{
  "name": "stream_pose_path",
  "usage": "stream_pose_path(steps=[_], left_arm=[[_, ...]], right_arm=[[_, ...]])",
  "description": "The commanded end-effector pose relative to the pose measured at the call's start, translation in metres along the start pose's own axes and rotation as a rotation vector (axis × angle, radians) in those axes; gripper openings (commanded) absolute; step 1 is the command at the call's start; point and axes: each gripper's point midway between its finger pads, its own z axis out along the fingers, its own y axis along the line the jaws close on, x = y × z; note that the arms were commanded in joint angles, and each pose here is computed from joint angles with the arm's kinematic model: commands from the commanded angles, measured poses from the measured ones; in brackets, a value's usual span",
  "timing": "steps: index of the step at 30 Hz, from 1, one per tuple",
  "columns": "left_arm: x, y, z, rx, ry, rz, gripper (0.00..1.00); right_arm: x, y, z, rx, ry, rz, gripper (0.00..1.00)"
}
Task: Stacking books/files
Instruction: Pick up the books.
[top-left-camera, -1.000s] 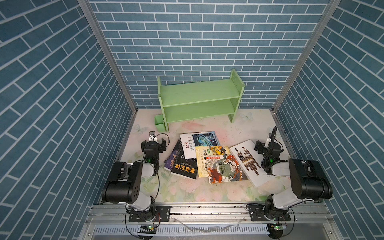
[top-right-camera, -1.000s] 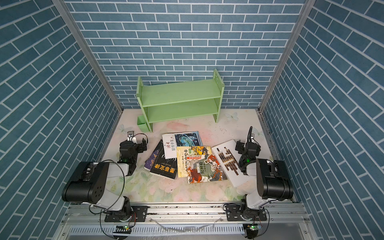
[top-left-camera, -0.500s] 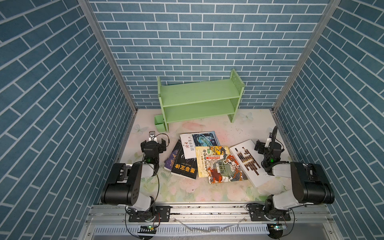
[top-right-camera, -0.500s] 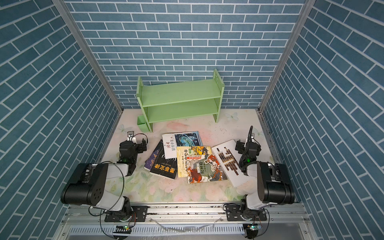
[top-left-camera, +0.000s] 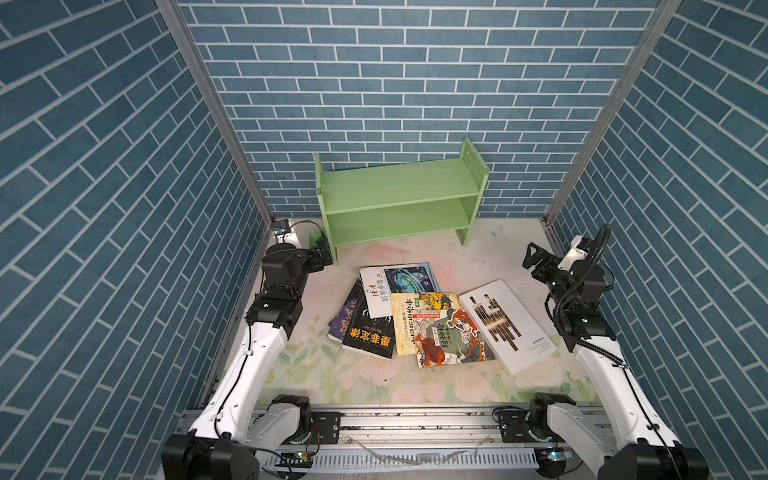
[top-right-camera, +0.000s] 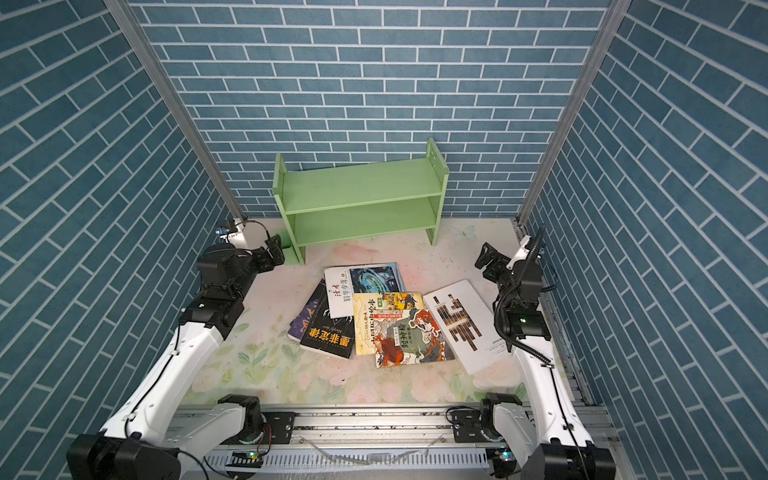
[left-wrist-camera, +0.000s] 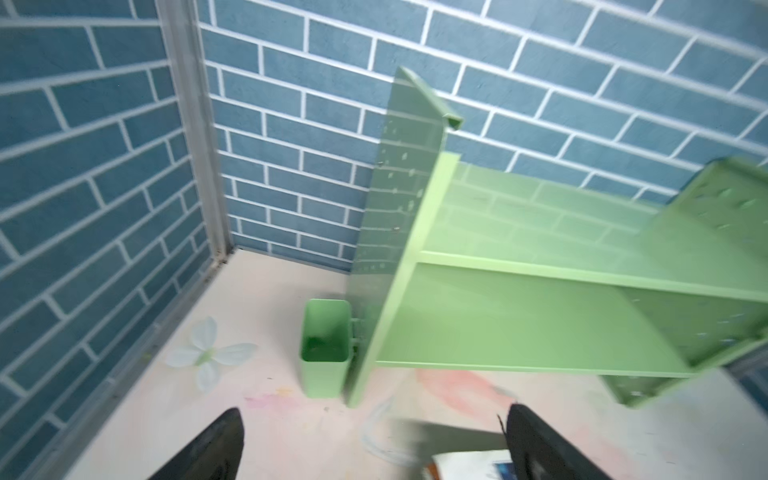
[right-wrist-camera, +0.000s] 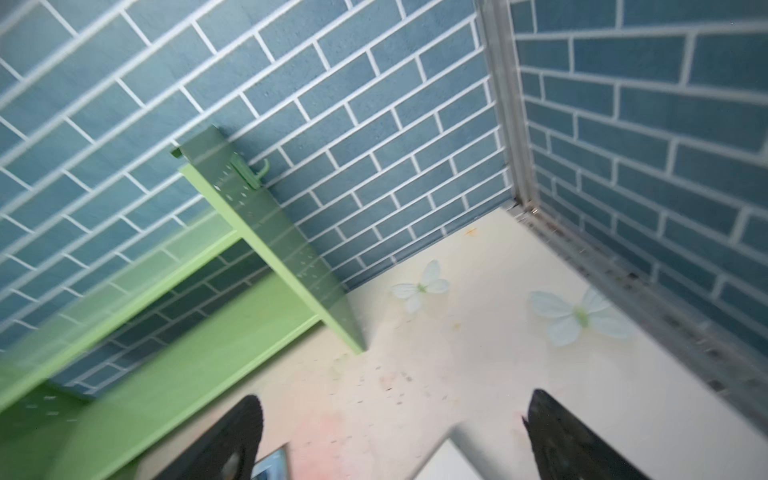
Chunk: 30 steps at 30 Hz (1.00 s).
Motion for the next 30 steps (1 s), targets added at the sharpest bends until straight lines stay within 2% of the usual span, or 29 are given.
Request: stream_pose_path(steps=[1,6,9,11,12,15,17,19,23,26,30], left_arm=[[0.054,-0.028,-0.016,0.054,0.255,-0.262,1.0],[0.054,-0.092,-0.034,0.2,0.261,-0.385,1.0],[0.043,-0.109,-0.046,0.249,0.237,-0.318,1.0],[0.037,-0.121,-0.048,0.326,0.204,-0.332,1.0],[0.038,-0.124,-0.049,0.359,0.195,-0.338,1.0],[0.046,-0.113,-0.049,0.314,0.22,-0.354,1.0],[0.049,-0.11,-0.045,0.297,0.243,-0.34,1.0],[0.056,-0.103,-0.04,0.26,0.293,-0.318,1.0],[0.078,-0.107,-0.033,0.26,0.442,-0.2,1.0],[0.107,-0.119,-0.031,0.31,0.602,-0.148,1.0],[0.159,-0.131,-0.039,0.41,0.833,-0.15,1.0]], right_arm=[[0.045,0.028,-0.001,-0.063,0.248,0.313,0.99],[0.069,0.104,-0.002,-0.213,0.328,0.382,0.99],[0.074,0.142,-0.008,-0.286,0.353,0.319,0.99],[0.064,0.159,-0.009,-0.34,0.335,0.297,0.99],[0.064,0.166,-0.007,-0.373,0.341,0.337,0.99],[0.079,0.145,-0.001,-0.253,0.409,0.408,0.99],[0.083,0.144,0.003,-0.255,0.417,0.416,0.99],[0.092,0.14,0.01,-0.223,0.449,0.4,0.99],[0.108,0.108,0.02,-0.004,0.511,0.262,0.97],[0.105,0.091,0.019,0.115,0.509,0.114,0.96],[0.123,0.076,0.025,0.149,0.533,0.071,0.95]])
